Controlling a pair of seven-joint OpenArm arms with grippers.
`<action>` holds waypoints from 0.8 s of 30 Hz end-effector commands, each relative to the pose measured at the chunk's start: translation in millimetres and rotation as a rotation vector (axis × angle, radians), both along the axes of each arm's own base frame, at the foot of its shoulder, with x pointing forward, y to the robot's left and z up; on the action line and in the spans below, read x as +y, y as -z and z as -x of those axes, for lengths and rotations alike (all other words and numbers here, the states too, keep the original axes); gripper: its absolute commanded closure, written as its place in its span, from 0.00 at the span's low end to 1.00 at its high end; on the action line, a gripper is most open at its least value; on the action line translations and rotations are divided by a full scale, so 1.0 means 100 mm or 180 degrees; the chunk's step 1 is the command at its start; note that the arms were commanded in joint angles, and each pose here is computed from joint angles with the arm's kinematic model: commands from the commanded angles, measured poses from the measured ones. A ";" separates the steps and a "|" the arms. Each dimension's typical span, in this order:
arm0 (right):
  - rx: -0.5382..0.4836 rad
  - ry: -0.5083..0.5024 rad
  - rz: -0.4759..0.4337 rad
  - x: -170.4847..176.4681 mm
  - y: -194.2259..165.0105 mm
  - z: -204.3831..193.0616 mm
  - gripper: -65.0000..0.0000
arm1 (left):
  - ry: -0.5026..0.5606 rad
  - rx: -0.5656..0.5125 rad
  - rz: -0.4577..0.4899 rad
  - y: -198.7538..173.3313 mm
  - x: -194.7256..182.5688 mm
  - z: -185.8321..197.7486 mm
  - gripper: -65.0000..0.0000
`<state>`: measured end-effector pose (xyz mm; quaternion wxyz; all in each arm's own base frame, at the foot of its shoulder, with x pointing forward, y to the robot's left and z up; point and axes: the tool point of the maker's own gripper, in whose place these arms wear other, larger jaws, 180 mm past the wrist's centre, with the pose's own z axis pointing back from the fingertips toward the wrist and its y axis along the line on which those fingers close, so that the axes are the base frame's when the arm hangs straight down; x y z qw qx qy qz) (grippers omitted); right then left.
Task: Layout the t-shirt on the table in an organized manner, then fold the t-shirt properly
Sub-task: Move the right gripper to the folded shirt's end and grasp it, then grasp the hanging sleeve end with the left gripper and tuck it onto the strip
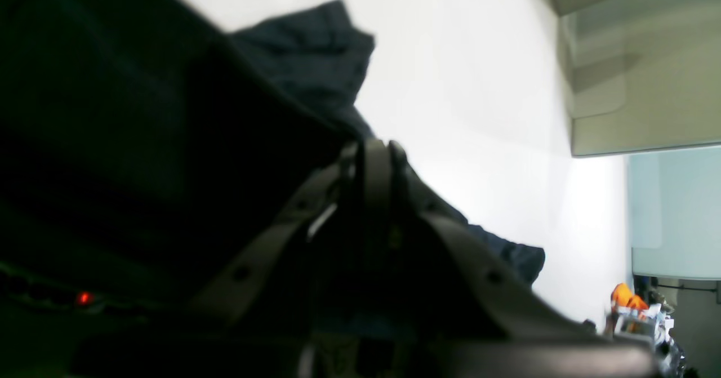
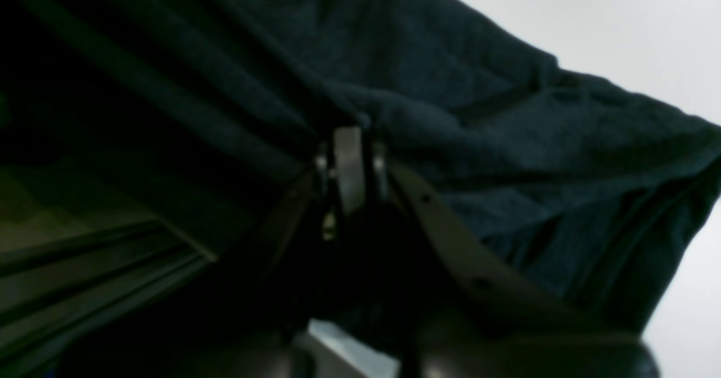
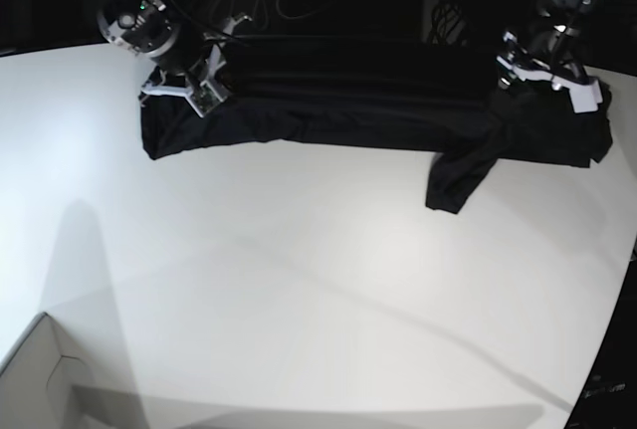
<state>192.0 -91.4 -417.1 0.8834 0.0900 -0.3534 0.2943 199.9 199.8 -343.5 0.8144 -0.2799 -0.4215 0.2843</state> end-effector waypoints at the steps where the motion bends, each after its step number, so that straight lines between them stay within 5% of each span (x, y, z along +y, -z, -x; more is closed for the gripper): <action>1: -0.0074 0.0016 -0.0015 -0.01 -0.05 -0.05 1.00 | -0.0032 -0.0090 -0.0004 -0.06 0.04 -0.01 0.99; 4: -0.0064 0.0005 0.0009 -0.04 -0.03 -0.05 1.00 | -0.0024 -0.0010 -0.0028 -0.01 0.07 0.06 0.91; 13: -0.0069 0.0002 0.0002 -0.04 -0.03 -0.06 1.00 | -0.0035 -0.0022 -0.0045 -0.03 0.08 0.06 0.37; 24: -0.0068 -0.0016 -0.0007 -0.01 -0.03 -0.06 1.00 | -0.0262 -0.0486 -0.0267 -0.53 0.27 -0.12 0.34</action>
